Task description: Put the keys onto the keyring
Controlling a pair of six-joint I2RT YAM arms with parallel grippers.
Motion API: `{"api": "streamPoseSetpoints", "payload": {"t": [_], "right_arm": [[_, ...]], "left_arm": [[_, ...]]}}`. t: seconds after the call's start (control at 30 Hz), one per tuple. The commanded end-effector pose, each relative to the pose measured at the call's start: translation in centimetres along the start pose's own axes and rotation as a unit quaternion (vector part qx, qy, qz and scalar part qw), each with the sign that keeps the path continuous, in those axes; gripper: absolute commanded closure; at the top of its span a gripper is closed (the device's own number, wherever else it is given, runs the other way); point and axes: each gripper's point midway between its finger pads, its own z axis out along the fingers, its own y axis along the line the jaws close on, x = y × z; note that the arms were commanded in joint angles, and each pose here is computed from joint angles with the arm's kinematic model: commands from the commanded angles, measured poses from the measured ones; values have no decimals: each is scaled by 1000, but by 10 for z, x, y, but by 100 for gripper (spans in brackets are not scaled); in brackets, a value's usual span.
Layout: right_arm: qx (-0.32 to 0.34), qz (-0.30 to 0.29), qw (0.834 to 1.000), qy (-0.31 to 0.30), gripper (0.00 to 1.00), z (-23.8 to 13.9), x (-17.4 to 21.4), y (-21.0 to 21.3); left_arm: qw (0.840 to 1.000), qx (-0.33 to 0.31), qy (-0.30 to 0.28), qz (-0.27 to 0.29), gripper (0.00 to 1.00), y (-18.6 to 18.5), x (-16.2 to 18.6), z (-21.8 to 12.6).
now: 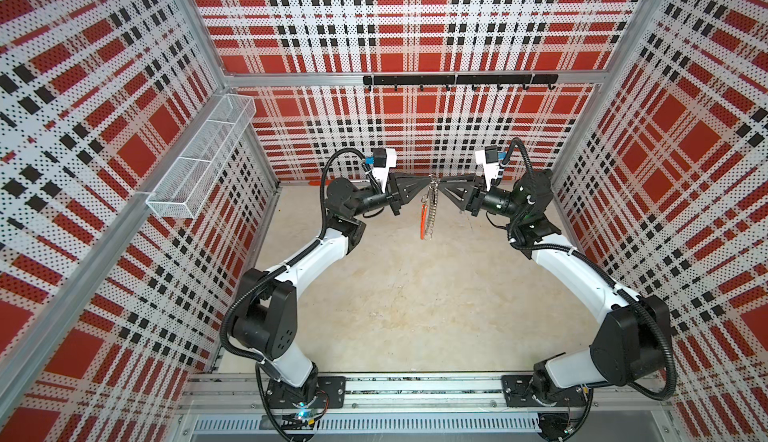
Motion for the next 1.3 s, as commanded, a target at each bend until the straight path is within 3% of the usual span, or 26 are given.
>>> {"api": "streamPoseSetpoints", "payload": {"t": [0.0,0.63,0.73,0.9,1.03,1.13,1.27], "right_arm": [[-35,-26,999,-16,63,4,-17,19],[-41,-14,999,-2,69,17,-9,14],[-44,-14,999,-1,78,18,-8,15],[-45,-15,999,1,100,17,-7,17],[-40,-24,999,7,100,16,-7,17],[-16,-46,998,28,100,16,-2,10],[85,-111,986,91,100,12,17,-23]], "left_arm": [[1000,17,-7,9,100,-5,-2,4],[1000,25,-12,9,100,-7,-3,2],[1000,25,-14,9,100,-7,-4,2],[1000,25,-14,8,100,-6,-3,2],[1000,26,-10,9,100,-5,1,1],[999,27,5,20,79,-2,11,-4],[996,1,68,63,67,14,40,-21]]}}
